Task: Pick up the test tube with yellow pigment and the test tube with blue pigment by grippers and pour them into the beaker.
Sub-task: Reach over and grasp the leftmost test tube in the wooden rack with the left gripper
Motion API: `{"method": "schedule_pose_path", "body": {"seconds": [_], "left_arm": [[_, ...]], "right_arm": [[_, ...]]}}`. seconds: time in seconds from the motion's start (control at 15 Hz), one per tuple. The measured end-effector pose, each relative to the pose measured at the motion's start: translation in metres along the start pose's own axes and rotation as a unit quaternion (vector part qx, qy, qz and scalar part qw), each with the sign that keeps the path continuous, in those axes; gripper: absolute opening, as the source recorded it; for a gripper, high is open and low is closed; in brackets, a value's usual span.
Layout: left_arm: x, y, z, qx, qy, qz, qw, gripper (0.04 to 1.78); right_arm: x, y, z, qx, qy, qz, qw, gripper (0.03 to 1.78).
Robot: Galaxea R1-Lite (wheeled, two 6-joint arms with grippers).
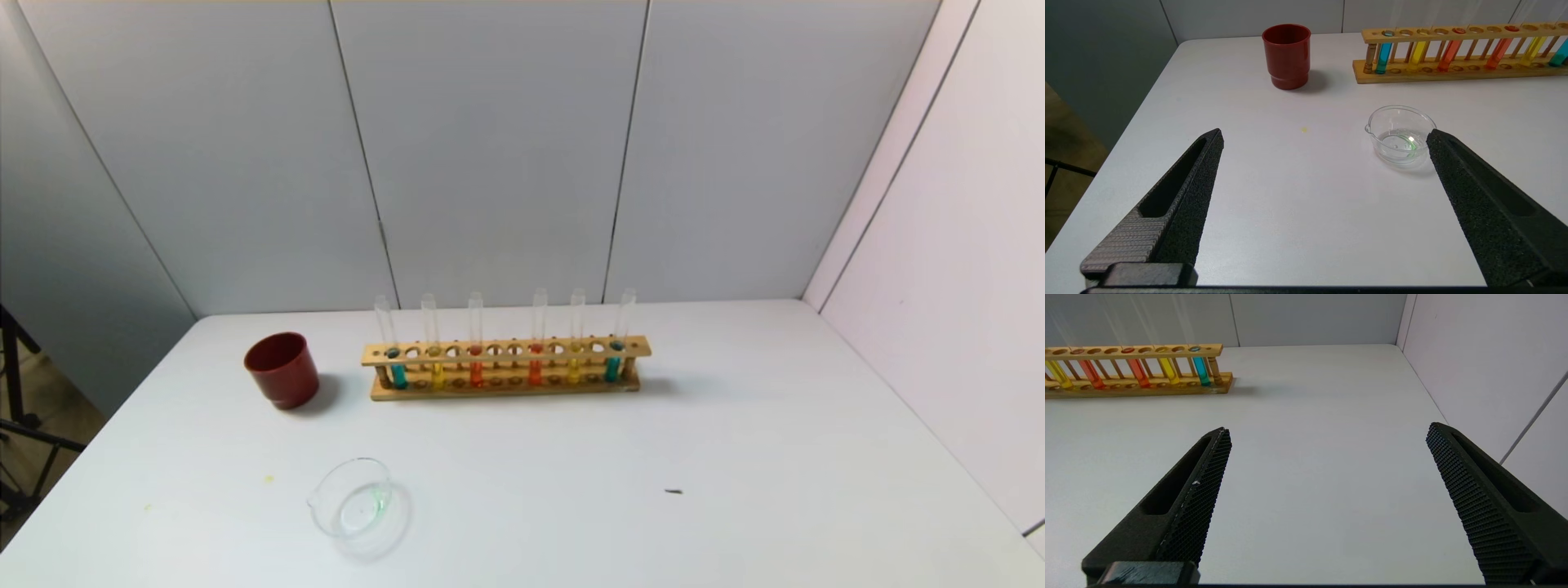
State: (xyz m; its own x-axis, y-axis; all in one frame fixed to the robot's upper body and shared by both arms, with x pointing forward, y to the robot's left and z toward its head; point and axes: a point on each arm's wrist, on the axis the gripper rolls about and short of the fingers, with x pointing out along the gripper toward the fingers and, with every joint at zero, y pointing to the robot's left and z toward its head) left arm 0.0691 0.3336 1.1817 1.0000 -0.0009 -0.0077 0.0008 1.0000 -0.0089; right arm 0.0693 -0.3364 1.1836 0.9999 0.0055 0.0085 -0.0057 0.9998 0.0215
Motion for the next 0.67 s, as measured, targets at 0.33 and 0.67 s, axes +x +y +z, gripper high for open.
{"method": "schedule_pose_path", "body": {"seconds": [0.33, 0.67], "left_arm": [[0.0, 0.0, 0.0, 0.0, 0.0, 0.0, 1.0, 1.75], [0.0, 0.0001, -0.0002, 0.003, 0.001, 0.001, 1.0, 1.75]], "right_arm": [[0.0, 0.0, 0.0, 0.0, 0.0, 0.0, 1.0, 1.74], [0.0, 0.0, 0.0, 0.0, 0.0, 0.0, 1.0, 1.74]]}}
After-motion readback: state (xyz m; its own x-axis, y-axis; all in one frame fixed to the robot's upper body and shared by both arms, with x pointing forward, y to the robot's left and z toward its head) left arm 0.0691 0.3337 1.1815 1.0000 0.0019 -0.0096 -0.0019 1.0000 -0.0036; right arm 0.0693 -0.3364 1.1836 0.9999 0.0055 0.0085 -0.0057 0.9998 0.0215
